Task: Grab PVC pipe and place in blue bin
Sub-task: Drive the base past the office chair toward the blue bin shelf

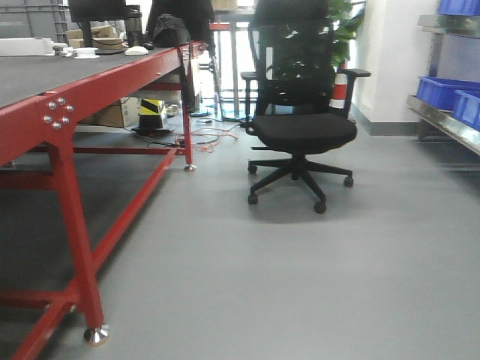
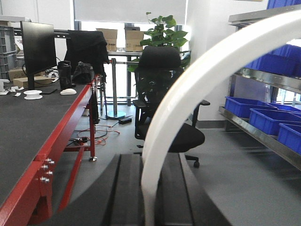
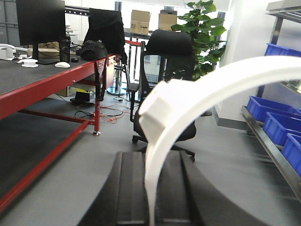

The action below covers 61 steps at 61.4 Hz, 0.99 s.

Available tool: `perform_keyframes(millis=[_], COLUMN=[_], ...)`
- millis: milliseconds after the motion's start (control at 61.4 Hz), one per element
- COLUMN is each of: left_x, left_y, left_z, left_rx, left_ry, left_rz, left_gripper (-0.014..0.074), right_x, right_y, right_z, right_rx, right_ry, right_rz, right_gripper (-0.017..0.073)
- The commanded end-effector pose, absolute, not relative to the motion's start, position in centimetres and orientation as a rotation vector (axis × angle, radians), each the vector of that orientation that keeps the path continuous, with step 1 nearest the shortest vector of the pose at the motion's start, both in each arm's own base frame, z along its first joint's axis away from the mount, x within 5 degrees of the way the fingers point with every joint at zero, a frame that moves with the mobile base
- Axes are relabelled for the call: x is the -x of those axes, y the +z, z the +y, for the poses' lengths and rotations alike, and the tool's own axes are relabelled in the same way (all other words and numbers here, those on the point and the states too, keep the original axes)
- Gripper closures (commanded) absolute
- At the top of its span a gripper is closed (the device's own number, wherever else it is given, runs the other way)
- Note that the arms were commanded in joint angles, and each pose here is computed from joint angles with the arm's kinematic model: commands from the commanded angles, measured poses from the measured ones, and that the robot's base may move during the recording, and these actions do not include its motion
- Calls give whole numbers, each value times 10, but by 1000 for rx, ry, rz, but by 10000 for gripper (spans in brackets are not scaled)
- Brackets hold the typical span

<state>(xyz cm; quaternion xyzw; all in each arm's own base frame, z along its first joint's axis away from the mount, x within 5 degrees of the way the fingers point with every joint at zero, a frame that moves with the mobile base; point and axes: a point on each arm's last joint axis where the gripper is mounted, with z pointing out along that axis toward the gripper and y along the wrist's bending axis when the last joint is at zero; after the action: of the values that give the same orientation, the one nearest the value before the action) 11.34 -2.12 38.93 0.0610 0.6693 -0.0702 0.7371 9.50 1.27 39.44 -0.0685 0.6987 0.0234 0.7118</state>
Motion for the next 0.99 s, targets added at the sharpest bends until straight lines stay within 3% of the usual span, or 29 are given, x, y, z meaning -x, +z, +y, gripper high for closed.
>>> perform_keyframes(millis=[0, 977], left_x=[-112, -112], left_y=[393, 393], left_z=[-21, -21], left_rx=[-128, -128], left_ry=[-165, -165], left_rz=[1436, 1436], left_gripper=[704, 704], right_x=[-93, -93], right_y=[397, 397], right_z=[12, 12], right_rx=[156, 156], right_ry=[45, 45], right_rz=[1525, 1525], right_gripper=[727, 727])
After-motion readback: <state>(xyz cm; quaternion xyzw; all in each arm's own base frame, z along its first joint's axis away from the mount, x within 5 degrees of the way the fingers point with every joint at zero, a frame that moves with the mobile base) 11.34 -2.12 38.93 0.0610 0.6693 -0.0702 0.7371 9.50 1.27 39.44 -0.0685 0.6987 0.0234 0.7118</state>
